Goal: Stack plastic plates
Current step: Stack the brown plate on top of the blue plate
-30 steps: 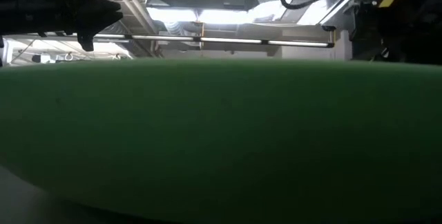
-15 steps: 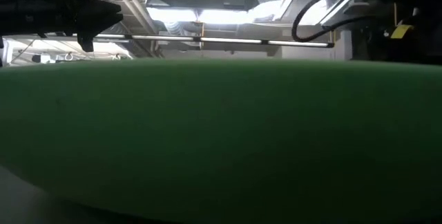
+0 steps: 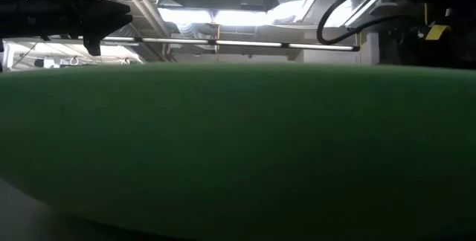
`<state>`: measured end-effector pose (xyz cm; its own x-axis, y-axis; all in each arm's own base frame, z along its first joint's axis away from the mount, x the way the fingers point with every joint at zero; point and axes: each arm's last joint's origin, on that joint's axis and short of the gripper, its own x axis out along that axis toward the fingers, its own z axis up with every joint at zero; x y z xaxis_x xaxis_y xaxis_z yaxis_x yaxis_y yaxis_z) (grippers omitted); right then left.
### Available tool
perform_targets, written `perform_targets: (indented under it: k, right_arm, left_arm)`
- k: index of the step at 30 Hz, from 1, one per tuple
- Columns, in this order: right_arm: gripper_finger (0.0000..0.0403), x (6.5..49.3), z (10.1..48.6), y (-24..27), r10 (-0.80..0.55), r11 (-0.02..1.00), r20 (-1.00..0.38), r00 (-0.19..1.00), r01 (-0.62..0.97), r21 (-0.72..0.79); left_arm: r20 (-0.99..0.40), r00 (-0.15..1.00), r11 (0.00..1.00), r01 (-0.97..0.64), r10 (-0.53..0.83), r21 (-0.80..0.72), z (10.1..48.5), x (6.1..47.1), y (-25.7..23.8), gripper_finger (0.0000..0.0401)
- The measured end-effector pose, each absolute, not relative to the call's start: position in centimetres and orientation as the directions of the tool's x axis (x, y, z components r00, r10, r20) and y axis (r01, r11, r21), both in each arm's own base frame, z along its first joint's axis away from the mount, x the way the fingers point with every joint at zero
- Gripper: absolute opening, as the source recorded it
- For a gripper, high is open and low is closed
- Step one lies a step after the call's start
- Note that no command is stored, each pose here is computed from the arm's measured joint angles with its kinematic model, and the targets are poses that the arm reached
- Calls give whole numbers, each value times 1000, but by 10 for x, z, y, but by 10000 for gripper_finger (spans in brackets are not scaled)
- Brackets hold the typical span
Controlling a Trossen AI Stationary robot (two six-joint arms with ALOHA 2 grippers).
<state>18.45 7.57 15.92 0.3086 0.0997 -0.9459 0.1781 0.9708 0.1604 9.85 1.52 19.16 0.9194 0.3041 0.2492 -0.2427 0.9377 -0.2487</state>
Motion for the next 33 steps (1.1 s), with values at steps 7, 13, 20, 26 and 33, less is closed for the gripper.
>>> perform_targets:
  k: [7, 13, 20, 26, 33]
  right_arm:
    - [133, 191, 147, 79, 97, 976, -957, 275, 160, 145]
    - [133, 195, 138, 81, 111, 984, -965, 239, 110, 140]
    - [114, 196, 136, 81, 108, 988, -967, 233, 80, 130]
    - [54, 196, 136, 81, 106, 989, -968, 229, 80, 127]
    - [4, 197, 136, 78, 133, 983, -966, 222, 94, 157]
  left_arm:
    - [247, 920, 938, -243, 304, -248, 191, 99, 15, 103]
    - [245, 921, 938, -244, 304, -247, 191, 99, 15, 103]
    - [243, 921, 937, -245, 305, -247, 191, 99, 15, 103]
    - [242, 921, 937, -246, 305, -247, 191, 99, 15, 103]
    - [238, 921, 937, -249, 308, -246, 191, 99, 15, 103]
